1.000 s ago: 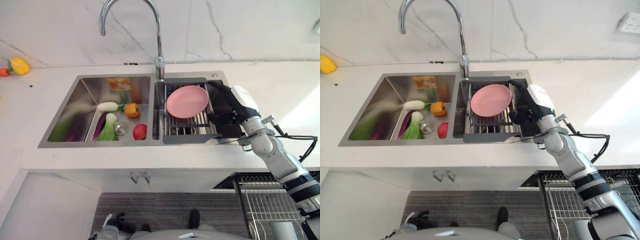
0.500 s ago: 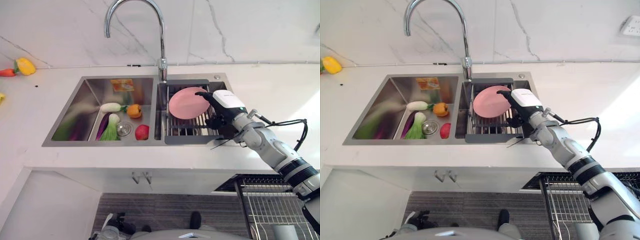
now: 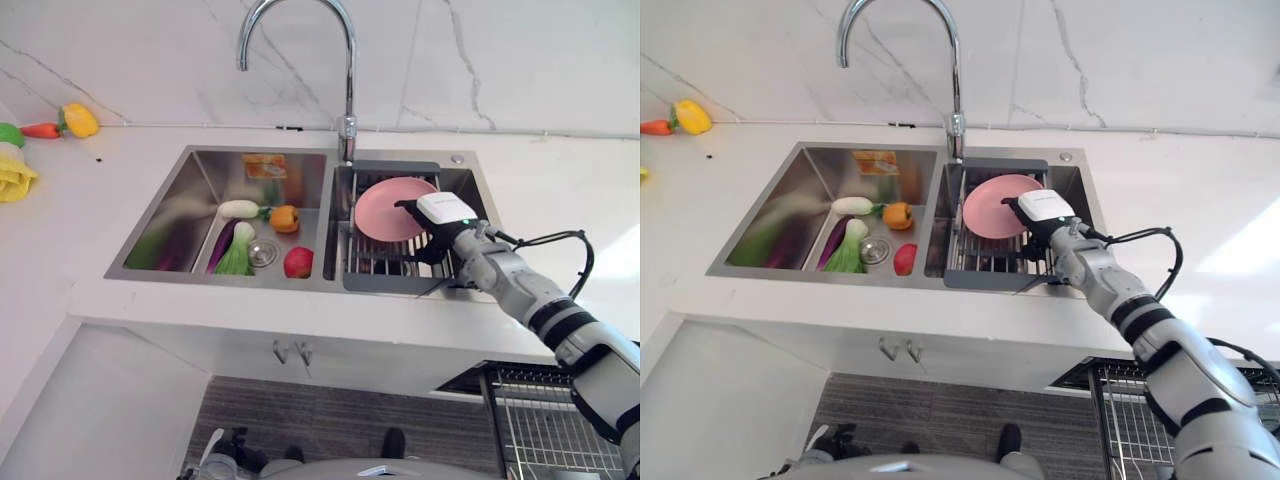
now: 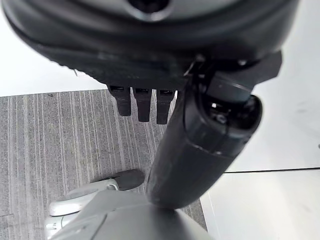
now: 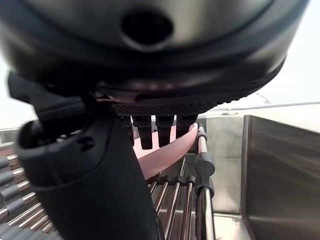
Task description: Place the dishes in the dishwasher.
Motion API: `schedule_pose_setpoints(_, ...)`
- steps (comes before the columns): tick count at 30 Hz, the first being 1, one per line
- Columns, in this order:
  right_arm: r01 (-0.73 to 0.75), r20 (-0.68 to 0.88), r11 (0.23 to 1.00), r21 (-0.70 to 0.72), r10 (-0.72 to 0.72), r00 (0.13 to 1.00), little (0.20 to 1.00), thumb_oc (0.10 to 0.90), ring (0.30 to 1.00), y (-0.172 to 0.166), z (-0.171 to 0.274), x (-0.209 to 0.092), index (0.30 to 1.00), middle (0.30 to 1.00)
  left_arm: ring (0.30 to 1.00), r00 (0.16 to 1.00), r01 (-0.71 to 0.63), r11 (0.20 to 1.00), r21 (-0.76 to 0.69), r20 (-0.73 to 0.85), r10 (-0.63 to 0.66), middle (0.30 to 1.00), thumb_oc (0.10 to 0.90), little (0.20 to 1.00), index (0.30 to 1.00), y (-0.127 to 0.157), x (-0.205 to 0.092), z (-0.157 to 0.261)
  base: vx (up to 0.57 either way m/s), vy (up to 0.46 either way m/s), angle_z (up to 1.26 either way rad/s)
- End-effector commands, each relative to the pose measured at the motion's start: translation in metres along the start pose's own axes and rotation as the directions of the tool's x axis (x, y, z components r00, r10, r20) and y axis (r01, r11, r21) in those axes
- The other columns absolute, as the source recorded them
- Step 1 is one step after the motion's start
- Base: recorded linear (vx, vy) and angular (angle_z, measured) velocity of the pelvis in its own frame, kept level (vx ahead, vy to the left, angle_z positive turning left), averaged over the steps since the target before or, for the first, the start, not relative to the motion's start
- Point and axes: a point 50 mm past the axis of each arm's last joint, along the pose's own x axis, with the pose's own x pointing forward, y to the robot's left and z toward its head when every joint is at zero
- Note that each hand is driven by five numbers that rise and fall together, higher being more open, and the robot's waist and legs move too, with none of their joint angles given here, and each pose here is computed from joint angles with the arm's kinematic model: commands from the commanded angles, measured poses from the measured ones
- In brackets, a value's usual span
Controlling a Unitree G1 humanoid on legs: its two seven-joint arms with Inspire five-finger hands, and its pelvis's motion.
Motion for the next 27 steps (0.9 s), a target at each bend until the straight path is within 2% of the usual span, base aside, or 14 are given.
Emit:
schedule_pose_setpoints(1, 0.239, -0.003, 0.967, -0.089, -0.24, 0.971, 0.9, 0.8, 0.9, -0.064, 0.006, 0.025, 0.9, 0.9, 0.9, 0.999, -0.016, 0.994, 0.108, -0.03, 0.02, 0.9, 0.8, 0.9, 0.9, 0.012, 0.001, -0.01, 0.0, 0.0, 0.0)
schedule_pose_setpoints(5, 0.265, -0.032, 0.954, -0.137, -0.272, 0.962, 0.9, 0.8, 0.9, -0.064, 0.004, 0.028, 0.9, 0.9, 0.9, 1.0, -0.021, 0.992, 0.127, -0.009, 0.023, 0.9, 0.8, 0.9, 0.9, 0.012, 0.002, -0.005, -0.01, -0.001, 0.04)
schedule_pose_setpoints(6, 0.265, -0.032, 0.954, -0.137, -0.272, 0.962, 0.74, 0.693, 0.74, -0.064, 0.004, 0.028, 0.74, 0.74, 0.9, 1.0, -0.021, 0.992, 0.127, -0.009, 0.023, 0.9, 0.8, 0.9, 0.9, 0.012, 0.002, -0.005, 0.0, 0.0, 0.09)
schedule_pose_setpoints(7, 0.268, -0.034, 0.952, -0.146, -0.276, 0.961, 0.507, 0.538, 0.507, -0.064, 0.004, 0.029, 0.507, 0.507, 0.9, 1.0, -0.023, 0.992, 0.128, -0.006, 0.024, 0.9, 0.8, 0.9, 0.9, 0.012, 0.002, -0.004, 0.0, 0.001, 0.1)
schedule_pose_setpoints(8, 0.268, -0.037, 0.95, -0.158, -0.277, 0.96, 0.331, 0.42, 0.331, -0.064, 0.003, 0.029, 0.331, 0.331, 0.9, 1.0, -0.022, 0.991, 0.132, -0.001, 0.023, 0.9, 0.8, 0.9, 0.9, 0.011, 0.002, -0.003, 0.0, -0.002, 0.1)
schedule_pose_setpoints(9, 0.27, -0.043, 0.947, -0.174, -0.281, 0.959, 0.3, 0.4, 0.3, -0.064, 0.002, 0.029, 0.3, 0.3, 0.9, 1.0, -0.023, 0.99, 0.137, 0.001, 0.023, 0.9, 0.8, 0.9, 0.9, 0.011, 0.002, -0.002, 0.0, -0.004, 0.06)
schedule_pose_setpoints(12, 0.286, -0.037, 0.937, -0.199, -0.299, 0.954, 0.3, 0.4, 0.3, -0.064, 0.002, 0.028, 0.3, 0.3, 0.9, 0.999, -0.03, 0.987, 0.159, 0.019, 0.028, 0.9, 0.8, 0.9, 0.9, 0.012, 0.003, 0.003, 0.0, -0.001, 0.01)
schedule_pose_setpoints(13, 0.3, -0.027, 0.931, -0.208, -0.312, 0.95, 0.3, 0.4, 0.3, -0.063, 0.003, 0.027, 0.3, 0.3, 0.9, 0.998, -0.038, 0.972, 0.23, 0.067, 0.024, 0.9, 0.8, 0.9, 0.9, 0.011, 0.003, 0.011, 0.0, 0.0, 0.0)
schedule_pose_setpoints(15, 0.308, -0.021, 0.929, -0.206, -0.319, 0.948, 0.3, 0.4, 0.3, -0.062, 0.003, 0.026, 0.3, 0.3, 0.9, 0.996, -0.044, 0.965, 0.258, 0.085, 0.022, 0.9, 0.8, 0.9, 0.9, 0.012, 0.003, 0.014, 0.0, 0.0, 0.0)
schedule_pose_setpoints(18, 0.357, -0.002, 0.921, -0.158, -0.362, 0.932, 0.3, 0.4, 0.3, -0.063, 0.007, 0.023, 0.3, 0.3, 0.9, 0.991, -0.067, 0.943, 0.327, 0.13, 0.026, 0.9, 0.8, 0.9, 0.9, 0.014, 0.004, 0.022, 0.0, 0.0, 0.0)
schedule_pose_setpoints(24, 0.441, 0.037, 0.894, -0.08, -0.439, 0.898, 0.3, 0.4, 0.3, -0.073, 0.015, 0.015, 0.3, 0.3, 0.9, 0.993, -0.078, 0.944, 0.321, 0.109, 0.044, 0.9, 0.8, 0.9, 0.9, 0.018, 0.004, 0.019, 0.0, 0.0, 0.0)
schedule_pose_setpoints(27, 0.524, 0.053, 0.852, -0.007, -0.523, 0.851, 0.3, 0.4, 0.3, -0.086, 0.018, 0.004, 0.3, 0.3, 0.9, 0.996, -0.08, 0.966, 0.248, 0.047, 0.07, 0.9, 0.8, 0.9, 0.9, 0.021, 0.004, 0.007, 0.0, 0.0, 0.0)
